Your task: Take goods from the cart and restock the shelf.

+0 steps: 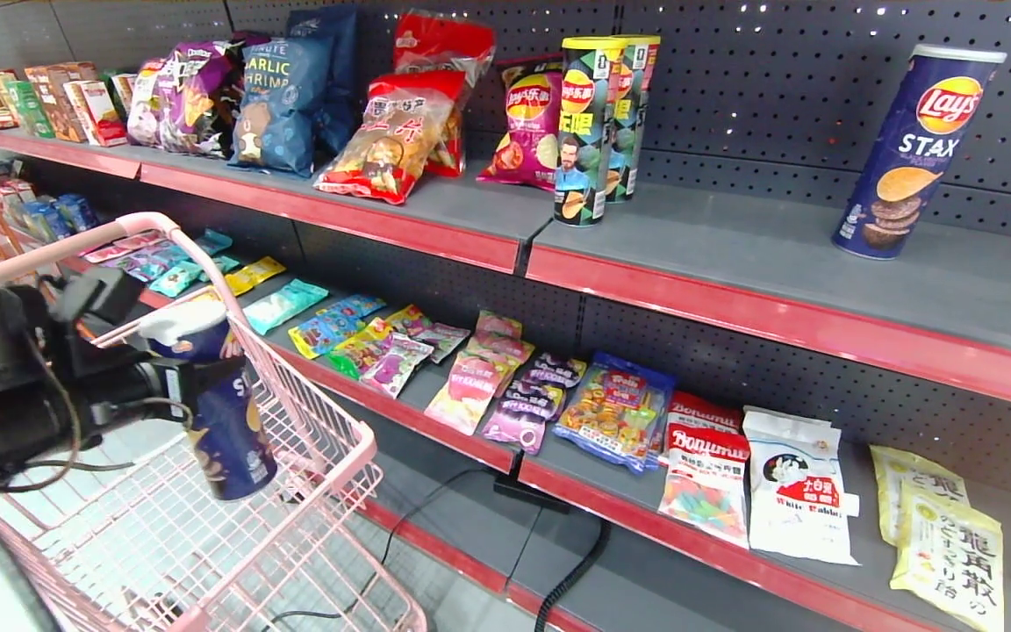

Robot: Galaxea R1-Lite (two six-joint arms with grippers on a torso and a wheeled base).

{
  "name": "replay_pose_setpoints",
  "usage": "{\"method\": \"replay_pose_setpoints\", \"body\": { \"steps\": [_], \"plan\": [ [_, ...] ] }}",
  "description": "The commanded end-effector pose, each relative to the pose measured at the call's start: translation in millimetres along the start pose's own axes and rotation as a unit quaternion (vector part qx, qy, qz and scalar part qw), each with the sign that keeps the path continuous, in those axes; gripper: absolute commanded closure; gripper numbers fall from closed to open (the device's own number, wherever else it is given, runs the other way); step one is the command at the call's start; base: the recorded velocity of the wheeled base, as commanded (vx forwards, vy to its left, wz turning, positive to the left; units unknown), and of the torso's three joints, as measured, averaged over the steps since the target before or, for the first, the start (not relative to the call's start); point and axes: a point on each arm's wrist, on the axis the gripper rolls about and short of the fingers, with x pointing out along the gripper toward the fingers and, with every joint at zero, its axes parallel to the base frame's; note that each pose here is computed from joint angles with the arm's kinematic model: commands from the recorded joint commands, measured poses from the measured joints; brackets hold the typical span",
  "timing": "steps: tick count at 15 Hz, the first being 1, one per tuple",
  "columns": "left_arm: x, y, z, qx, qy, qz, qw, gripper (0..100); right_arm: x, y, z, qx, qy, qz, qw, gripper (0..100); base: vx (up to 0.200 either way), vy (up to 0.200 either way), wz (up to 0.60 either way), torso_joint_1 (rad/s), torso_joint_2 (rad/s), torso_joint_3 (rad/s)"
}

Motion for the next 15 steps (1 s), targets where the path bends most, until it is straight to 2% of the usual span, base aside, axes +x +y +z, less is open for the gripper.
{"method": "replay_pose_setpoints", "body": {
  "steps": [1,3,5,8,15],
  "plan": [
    [-133.5,-45.5,54.4,0.037,-0.105,0.017,0.9936,100,0.0,0.0,0.0,0.000,0.000,0.000,1.000,0,0.000,0.000,0.00,0.000,0.00,0.000],
    [-171.1,-63.4,45.6,0.042,-0.115,0.019,0.9923,100,0.0,0.0,0.0,0.000,0.000,0.000,1.000,0,0.000,0.000,0.00,0.000,0.00,0.000],
    [-194.0,-74.4,36.6,0.043,-0.120,0.025,0.9915,100,0.0,0.0,0.0,0.001,0.000,0.000,1.000,0,0.000,0.000,0.00,0.043,-0.12,-0.074],
    [-211.0,-83.1,26.7,0.052,-0.131,0.029,0.9895,100,0.0,0.0,0.0,0.001,0.000,0.000,1.000,0,0.000,0.000,0.00,0.149,-0.44,-0.272],
    [-222.0,-87.2,24.2,0.055,-0.149,0.056,0.9857,100,0.0,0.0,0.0,0.001,0.000,0.001,1.000,0,0.000,0.000,0.00,0.228,-0.57,-0.346]
  ]
}}
